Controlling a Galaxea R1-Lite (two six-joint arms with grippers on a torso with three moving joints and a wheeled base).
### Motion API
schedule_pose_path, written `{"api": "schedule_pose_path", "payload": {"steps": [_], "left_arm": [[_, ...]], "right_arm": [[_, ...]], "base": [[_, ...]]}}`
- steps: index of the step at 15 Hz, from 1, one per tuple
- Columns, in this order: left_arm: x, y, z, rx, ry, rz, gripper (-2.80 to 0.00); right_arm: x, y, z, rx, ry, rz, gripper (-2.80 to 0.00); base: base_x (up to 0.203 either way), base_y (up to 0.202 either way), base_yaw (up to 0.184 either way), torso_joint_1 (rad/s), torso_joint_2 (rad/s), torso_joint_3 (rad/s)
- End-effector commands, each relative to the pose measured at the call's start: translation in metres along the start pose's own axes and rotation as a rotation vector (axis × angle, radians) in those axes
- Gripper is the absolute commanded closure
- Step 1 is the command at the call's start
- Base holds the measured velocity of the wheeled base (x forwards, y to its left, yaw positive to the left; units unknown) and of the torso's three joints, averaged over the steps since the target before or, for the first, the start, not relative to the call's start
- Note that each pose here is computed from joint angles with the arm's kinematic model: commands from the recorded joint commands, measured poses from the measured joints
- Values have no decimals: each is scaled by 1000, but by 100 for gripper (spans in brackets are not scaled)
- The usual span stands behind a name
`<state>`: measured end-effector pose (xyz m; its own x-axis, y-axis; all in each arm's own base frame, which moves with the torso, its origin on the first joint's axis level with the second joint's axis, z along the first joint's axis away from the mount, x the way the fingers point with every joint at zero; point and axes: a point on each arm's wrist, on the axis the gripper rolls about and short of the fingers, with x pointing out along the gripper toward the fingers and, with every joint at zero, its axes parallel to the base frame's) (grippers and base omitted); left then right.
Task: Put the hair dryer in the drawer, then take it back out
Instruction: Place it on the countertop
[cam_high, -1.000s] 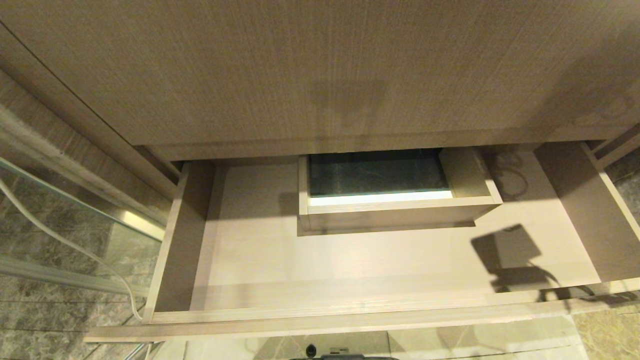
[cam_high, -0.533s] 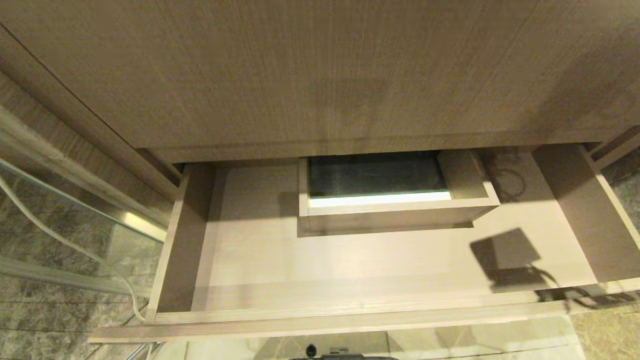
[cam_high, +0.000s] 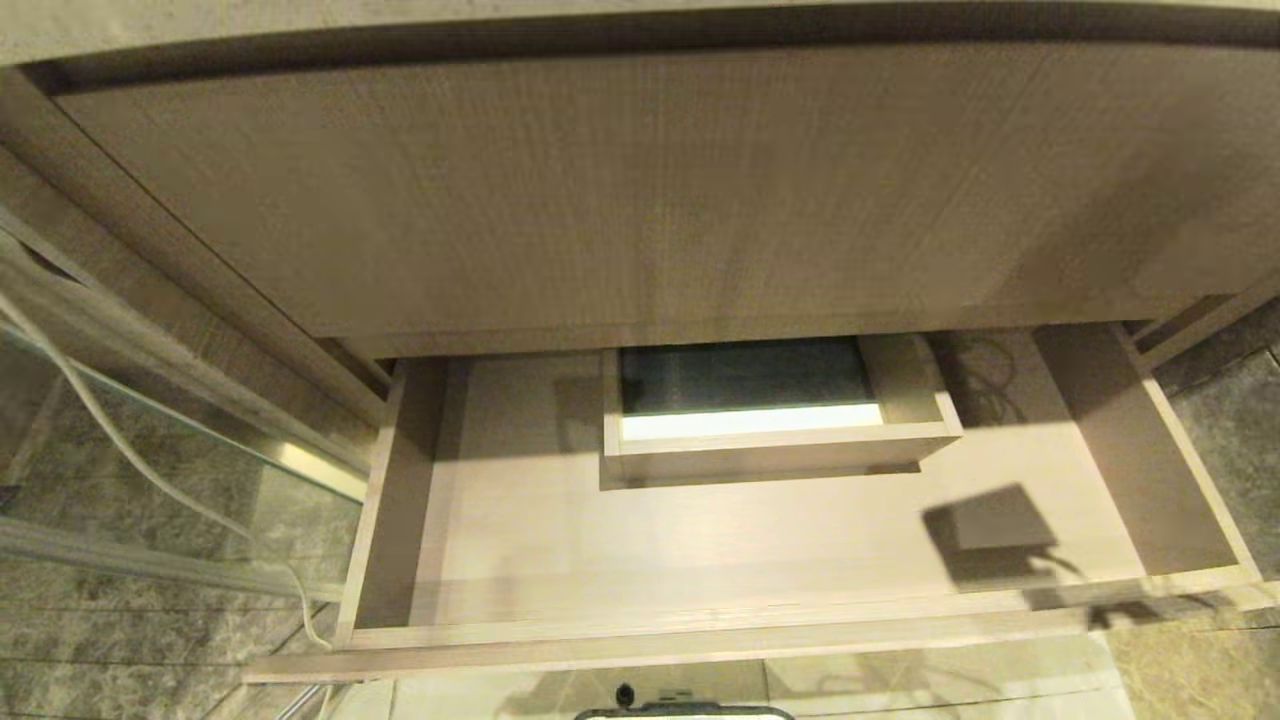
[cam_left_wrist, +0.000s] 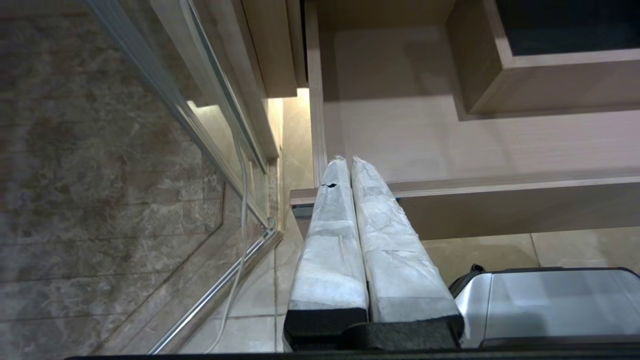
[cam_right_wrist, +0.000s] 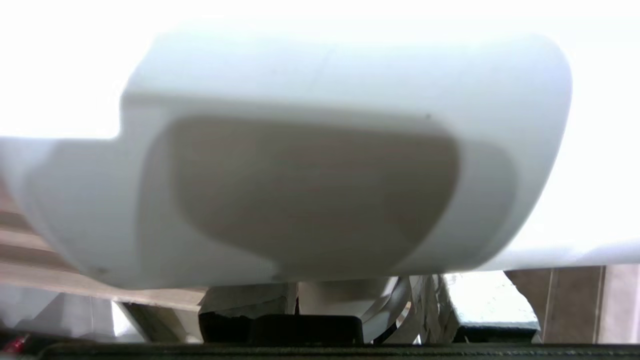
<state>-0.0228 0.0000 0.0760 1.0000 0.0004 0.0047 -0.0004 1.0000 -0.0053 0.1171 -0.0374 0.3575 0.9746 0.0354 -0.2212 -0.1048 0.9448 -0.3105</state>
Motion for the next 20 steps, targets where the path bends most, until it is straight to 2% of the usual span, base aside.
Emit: {"api": "schedule_pose_path", "payload": {"steps": [1, 11, 17, 20], "left_arm": [[0, 0, 0, -1, 2, 0, 0], [0, 0, 0, -1, 3, 1, 0], [0, 0, 0, -1, 2, 0, 0], [0, 0, 0, -1, 3, 1, 0]], "right_arm": [[-3, 3, -3, 0, 5, 8, 0], [-7, 5, -5, -5, -9, 0, 0], [-12, 7, -3, -20, -37, -12, 0], [-15, 8, -2, -33, -65, -24, 0]], "base": [[0, 0, 0, 120, -300, -105], [0, 0, 0, 20, -34, -17], [0, 0, 0, 131, -396, -183], [0, 0, 0, 363, -487, -226]]}}
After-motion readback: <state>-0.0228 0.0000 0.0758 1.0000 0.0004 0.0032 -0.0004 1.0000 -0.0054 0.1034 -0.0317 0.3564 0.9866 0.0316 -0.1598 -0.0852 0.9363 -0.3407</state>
